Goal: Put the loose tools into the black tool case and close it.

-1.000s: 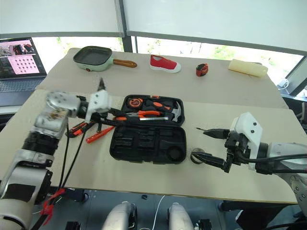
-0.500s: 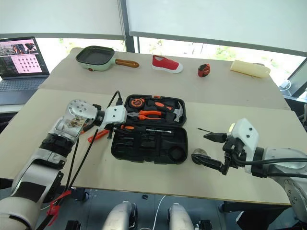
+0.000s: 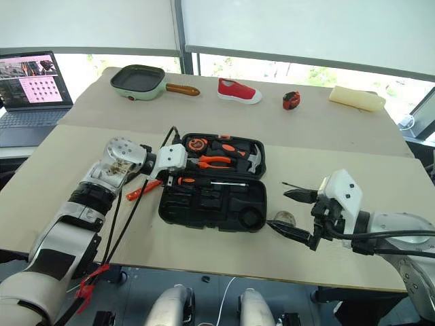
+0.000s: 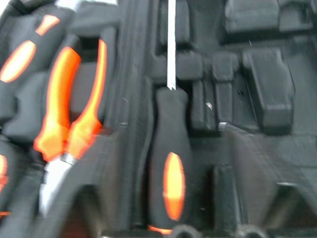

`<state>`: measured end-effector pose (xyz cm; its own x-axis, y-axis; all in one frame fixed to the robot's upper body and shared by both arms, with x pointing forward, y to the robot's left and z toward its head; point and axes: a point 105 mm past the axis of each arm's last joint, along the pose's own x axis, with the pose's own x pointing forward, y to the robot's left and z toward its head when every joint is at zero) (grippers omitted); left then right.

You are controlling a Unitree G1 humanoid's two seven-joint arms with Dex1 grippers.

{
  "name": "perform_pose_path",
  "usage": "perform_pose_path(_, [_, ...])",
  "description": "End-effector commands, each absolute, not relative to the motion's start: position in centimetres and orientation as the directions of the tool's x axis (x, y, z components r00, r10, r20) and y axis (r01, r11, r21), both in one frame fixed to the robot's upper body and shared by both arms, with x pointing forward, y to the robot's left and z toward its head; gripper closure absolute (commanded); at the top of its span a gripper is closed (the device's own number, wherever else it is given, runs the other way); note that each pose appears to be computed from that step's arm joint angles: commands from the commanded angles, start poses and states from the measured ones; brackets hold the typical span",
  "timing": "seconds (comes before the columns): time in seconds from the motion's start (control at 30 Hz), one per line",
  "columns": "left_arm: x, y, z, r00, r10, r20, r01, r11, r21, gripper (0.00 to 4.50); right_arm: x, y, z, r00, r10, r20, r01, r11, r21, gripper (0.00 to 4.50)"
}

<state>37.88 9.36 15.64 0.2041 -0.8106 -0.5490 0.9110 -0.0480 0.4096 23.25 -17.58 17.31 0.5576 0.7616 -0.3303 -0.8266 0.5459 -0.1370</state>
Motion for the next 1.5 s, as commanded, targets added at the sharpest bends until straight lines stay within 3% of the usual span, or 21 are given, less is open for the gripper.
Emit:
perform_pose_path(0.03, [37.9, 8.5, 17.5, 0.203, -0.832, -0.516, 0.890, -0.063, 0.452, 3.22, 23.1, -17.3, 18.1, 0.557, 0.773, -0.304, -0.830, 0.534, -0.163, 0.00])
perform_pose_path(0.17, [37.8, 8.1, 16.8, 0.192, -0.824, -0.533, 0.890, -0.083, 0.449, 4.44, 23.2, -17.2, 18.0, 0.559, 0.771, -0.304, -0.829, 0.534, -0.168, 0.00])
perform_pose_path(0.7, [37.6, 8.0, 11.0, 0.200, -0.708, -0.677, 0.887, -0.162, 0.431, 4.44, 23.5, -16.9, 17.9, 0.566, 0.774, -0.286, -0.823, 0.548, -0.148, 0.00])
perform_pose_path(0.83, [38.1, 7.9, 11.5, 0.224, -0.717, -0.660, 0.890, -0.125, 0.438, 4.44, 23.5, -17.2, 17.8, 0.579, 0.763, -0.289, -0.814, 0.561, -0.149, 0.00])
perform_pose_path(0.97, [37.9, 7.1, 15.0, 0.196, -0.824, -0.532, 0.915, -0.042, 0.402, 4.44, 23.6, -19.1, 17.6, 0.661, 0.689, -0.298, -0.747, 0.645, -0.163, 0.00])
perform_pose_path(1.07, [37.0, 7.0, 18.7, 0.147, -0.912, -0.384, 0.944, 0.014, 0.330, 3.72, 23.3, -22.0, 17.3, 0.737, 0.597, -0.318, -0.663, 0.731, -0.162, 0.00])
perform_pose_path(1.2, [34.5, 8.1, 22.4, 0.096, -0.970, -0.225, 0.959, 0.030, 0.282, 2.32, 22.3, -26.9, 16.3, 0.810, 0.438, -0.390, -0.536, 0.822, -0.191, 0.00])
perform_pose_path(1.27, [33.3, 8.5, 23.1, 0.085, -0.977, -0.197, 0.969, 0.035, 0.245, 1.66, 22.1, -28.9, 16.1, 0.830, 0.377, -0.411, -0.488, 0.848, -0.209, 0.00])
perform_pose_path(1.4, [29.0, 9.2, 23.5, -0.066, -0.973, -0.220, 0.983, -0.102, 0.154, 0.16, 23.3, -32.5, 15.7, 0.846, 0.276, -0.456, -0.434, 0.854, -0.288, 0.00])
perform_pose_path(1.5, [27.6, 9.1, 22.9, -0.103, -0.961, -0.258, 0.980, -0.142, 0.137, 0.06, 25.0, -32.9, 15.4, 0.838, 0.271, -0.474, -0.456, 0.825, -0.334, 0.00])
